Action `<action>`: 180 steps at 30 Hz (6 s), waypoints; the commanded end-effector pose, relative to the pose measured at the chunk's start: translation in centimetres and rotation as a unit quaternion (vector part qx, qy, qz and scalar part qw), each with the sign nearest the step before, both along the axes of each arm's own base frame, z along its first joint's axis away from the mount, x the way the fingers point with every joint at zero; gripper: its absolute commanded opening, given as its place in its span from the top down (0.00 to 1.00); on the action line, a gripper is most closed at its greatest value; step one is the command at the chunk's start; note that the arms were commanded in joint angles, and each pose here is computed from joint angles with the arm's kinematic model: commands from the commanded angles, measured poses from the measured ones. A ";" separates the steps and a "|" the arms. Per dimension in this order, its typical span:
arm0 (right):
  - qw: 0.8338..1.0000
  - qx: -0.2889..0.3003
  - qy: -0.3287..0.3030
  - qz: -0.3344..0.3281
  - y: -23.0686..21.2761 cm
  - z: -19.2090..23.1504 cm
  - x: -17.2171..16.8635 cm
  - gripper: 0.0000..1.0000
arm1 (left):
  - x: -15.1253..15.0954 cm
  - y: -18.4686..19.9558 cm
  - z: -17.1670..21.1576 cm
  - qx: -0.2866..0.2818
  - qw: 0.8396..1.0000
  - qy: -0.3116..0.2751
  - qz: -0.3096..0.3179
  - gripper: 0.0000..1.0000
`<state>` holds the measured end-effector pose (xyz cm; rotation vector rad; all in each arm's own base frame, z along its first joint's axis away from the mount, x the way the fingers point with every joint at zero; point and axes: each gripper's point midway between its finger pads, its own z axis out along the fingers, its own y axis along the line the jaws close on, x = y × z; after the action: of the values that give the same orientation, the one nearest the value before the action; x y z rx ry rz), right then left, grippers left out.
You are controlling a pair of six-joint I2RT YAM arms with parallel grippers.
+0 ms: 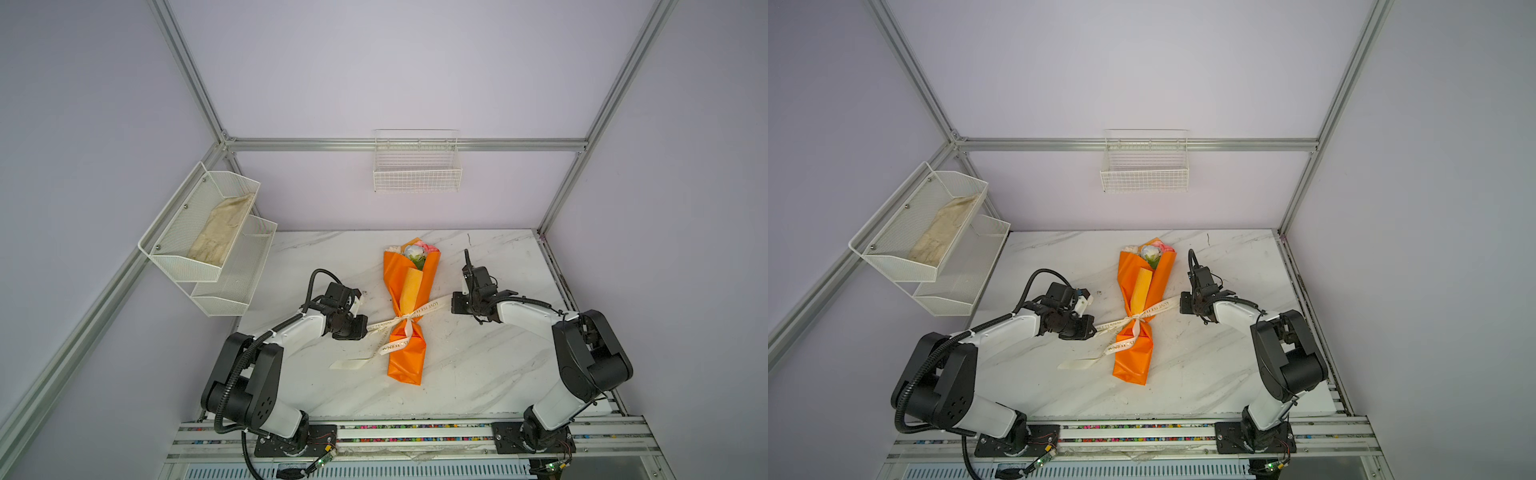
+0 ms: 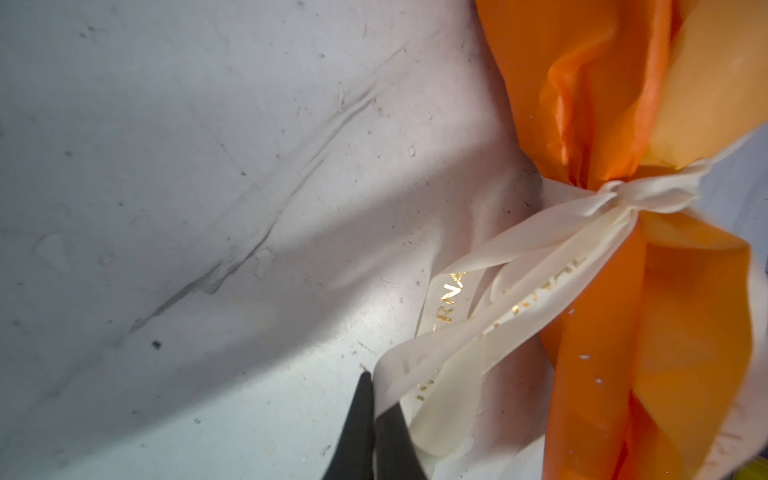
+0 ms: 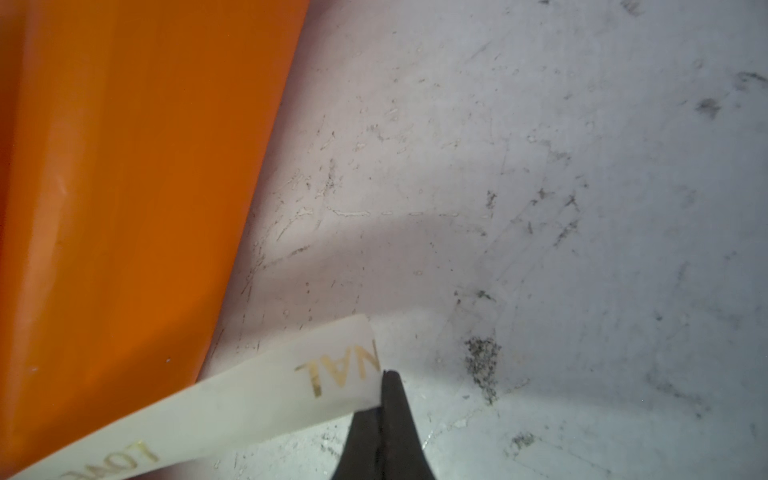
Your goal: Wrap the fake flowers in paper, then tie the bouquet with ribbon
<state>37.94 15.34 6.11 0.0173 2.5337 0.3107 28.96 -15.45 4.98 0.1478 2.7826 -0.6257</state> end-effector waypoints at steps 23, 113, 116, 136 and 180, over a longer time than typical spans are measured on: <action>0.991 -0.078 -0.005 -0.104 -7.3 1.1 0.7 1.00 | 1.2 4.7 0.0 0.135 0.990 -0.005 0.048 1.00; 0.976 0.095 0.029 -0.192 -2.3 -1.2 -3.5 1.00 | 2.1 8.0 2.8 0.261 0.962 -0.046 0.062 1.00; 0.977 0.084 0.021 -0.197 -3.2 -0.8 -3.1 1.00 | 2.4 8.8 3.1 0.286 0.955 -0.050 0.062 1.00; 0.979 0.031 -0.004 -0.203 -6.1 0.7 -1.6 1.00 | 3.3 11.0 5.4 0.547 0.814 -0.095 -0.172 1.00; 0.947 0.315 0.012 0.067 5.8 6.9 -3.3 0.58 | 5.8 -5.6 7.7 -0.077 0.990 -0.115 0.003 0.21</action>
<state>34.69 20.50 12.19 0.1270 2.3850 1.1201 34.68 -20.00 11.17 0.2209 2.5384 -0.6482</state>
